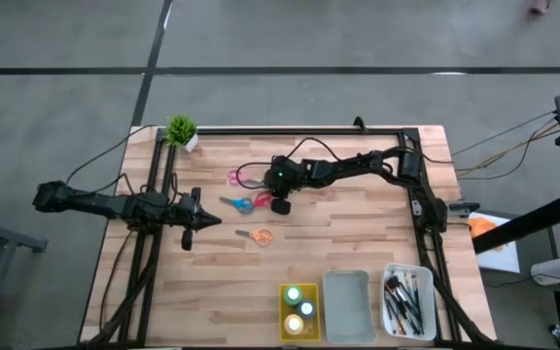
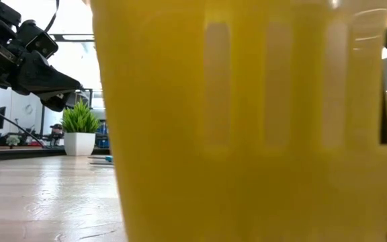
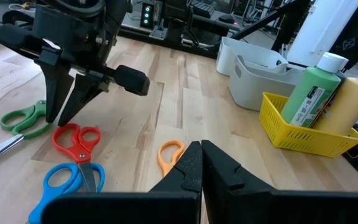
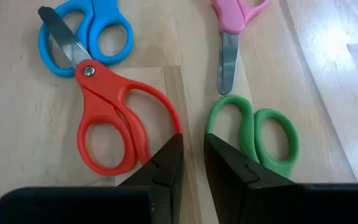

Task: Pick & Place Paint Supplies
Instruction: Put the red scissors into the gray bin

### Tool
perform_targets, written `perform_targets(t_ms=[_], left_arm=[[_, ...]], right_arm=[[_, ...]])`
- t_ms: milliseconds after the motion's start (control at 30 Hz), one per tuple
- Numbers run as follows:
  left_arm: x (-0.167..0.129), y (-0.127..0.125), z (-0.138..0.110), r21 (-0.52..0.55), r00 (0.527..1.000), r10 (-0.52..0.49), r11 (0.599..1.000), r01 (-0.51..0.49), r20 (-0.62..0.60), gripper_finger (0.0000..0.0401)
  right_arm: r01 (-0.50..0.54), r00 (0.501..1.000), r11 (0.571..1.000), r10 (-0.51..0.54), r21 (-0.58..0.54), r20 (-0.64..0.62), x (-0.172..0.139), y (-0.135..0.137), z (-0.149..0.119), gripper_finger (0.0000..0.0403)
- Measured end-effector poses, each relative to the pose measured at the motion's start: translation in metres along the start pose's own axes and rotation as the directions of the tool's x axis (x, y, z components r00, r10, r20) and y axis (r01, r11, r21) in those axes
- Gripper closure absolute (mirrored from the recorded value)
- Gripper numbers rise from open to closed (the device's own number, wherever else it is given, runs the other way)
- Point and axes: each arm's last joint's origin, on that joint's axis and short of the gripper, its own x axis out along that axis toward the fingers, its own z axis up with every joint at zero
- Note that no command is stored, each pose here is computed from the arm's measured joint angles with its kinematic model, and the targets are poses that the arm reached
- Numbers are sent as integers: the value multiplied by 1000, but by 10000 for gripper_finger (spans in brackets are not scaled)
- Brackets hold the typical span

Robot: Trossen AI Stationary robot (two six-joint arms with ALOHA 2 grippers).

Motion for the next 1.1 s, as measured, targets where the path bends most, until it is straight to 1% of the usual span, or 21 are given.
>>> perform_targets(t_ms=[233,400,767,900,1100], left_arm=[[0,0,0,0,1000,0,1000,0,0,401],[0,0,0,0,1000,0,1000,0,0,401],[0,0,0,0,1000,0,1000,0,0,401],[0,0,0,0,1000,0,1000,0,0,401],[0,0,0,0,1000,0,1000,0,0,401]], right_arm=[[14,1000,1000,-14,1,-9,0,0,-1,346],[26,999,1000,-26,-2,-27,0,-1,-3,388],[25,999,1000,-25,8,-34,0,-1,-3,393],[15,998,1000,-14,22,-56,-3,3,-3,393],[-9,995,1000,10,11,-103,-12,12,-3,393]])
